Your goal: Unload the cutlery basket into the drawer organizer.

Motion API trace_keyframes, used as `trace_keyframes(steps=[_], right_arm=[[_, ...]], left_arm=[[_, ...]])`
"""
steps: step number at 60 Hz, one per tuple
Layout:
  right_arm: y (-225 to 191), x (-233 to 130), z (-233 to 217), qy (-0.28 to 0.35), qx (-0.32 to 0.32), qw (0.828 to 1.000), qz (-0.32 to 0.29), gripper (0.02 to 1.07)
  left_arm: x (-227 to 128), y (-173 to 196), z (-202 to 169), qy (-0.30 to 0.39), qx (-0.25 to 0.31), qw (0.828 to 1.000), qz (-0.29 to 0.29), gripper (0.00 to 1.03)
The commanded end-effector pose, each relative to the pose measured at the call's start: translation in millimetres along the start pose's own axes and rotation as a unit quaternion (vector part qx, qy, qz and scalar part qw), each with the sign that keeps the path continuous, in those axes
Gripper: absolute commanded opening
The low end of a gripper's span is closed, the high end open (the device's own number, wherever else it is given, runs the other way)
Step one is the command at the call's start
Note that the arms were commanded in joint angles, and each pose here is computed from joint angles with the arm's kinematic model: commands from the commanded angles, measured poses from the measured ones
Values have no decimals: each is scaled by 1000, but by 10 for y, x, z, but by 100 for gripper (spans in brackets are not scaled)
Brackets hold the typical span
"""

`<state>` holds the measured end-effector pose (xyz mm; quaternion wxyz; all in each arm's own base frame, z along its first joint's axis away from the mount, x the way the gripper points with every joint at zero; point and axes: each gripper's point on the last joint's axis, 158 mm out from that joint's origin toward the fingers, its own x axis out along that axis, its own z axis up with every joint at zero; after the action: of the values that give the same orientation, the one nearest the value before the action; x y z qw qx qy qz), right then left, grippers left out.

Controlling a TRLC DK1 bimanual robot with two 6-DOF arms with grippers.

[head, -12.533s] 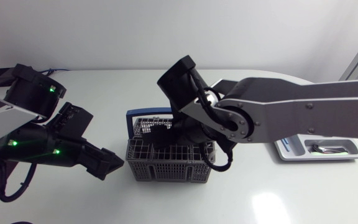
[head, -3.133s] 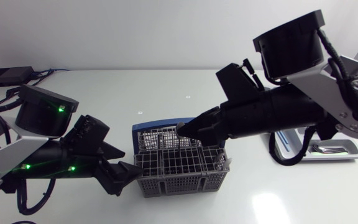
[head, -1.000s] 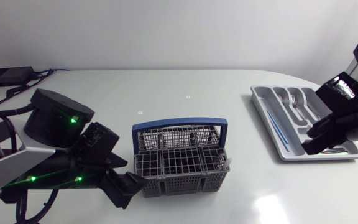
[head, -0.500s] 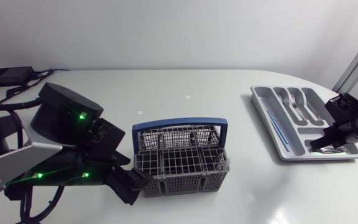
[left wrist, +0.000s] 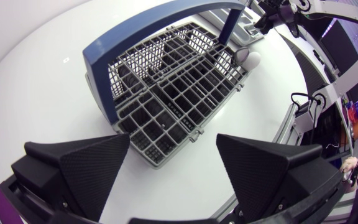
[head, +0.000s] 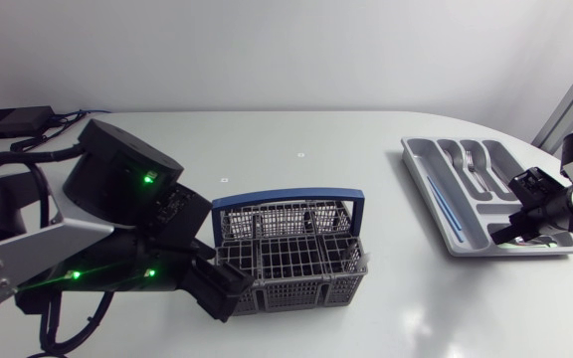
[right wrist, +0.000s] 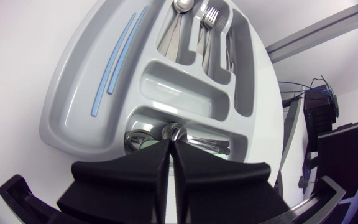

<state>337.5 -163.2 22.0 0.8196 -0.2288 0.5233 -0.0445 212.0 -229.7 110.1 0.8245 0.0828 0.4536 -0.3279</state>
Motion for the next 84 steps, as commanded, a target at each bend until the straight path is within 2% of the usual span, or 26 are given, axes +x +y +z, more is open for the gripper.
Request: trace_keyframes(steps=[1,4,10,12,26,36,57,65,84], right_arm=[[101,112,-140,16,-19,1000,12,12],[108,143,-156,19,-19,1000,10,15],[109,207,-219,30,-27,999,-5,47],[109,211,-228,32,-28,999,-7,53],[-2,-7,-105,8,-15,999,-27,73],[108,-422,62,-20,7,1000,-7,76],[925,-1327,373,-63,47,993,90,76],[1222,-1601,451,-55,76,987,131,76],[1892,-1984,427,-12,151,968,199,76]], left_arm=[[-11,-45,59,0,-8,1000,1,98],[-9,-63,59,0,-8,1000,1,98],[4,-69,72,1,-11,1000,5,98],[7,-65,85,1,-11,1000,7,98],[49,-139,131,10,-32,999,5,98],[28,-194,161,16,-48,999,3,98],[-2,-230,113,42,-77,996,7,98],[-5,-239,109,43,-81,996,6,98],[17,-251,86,48,-84,995,6,98]])
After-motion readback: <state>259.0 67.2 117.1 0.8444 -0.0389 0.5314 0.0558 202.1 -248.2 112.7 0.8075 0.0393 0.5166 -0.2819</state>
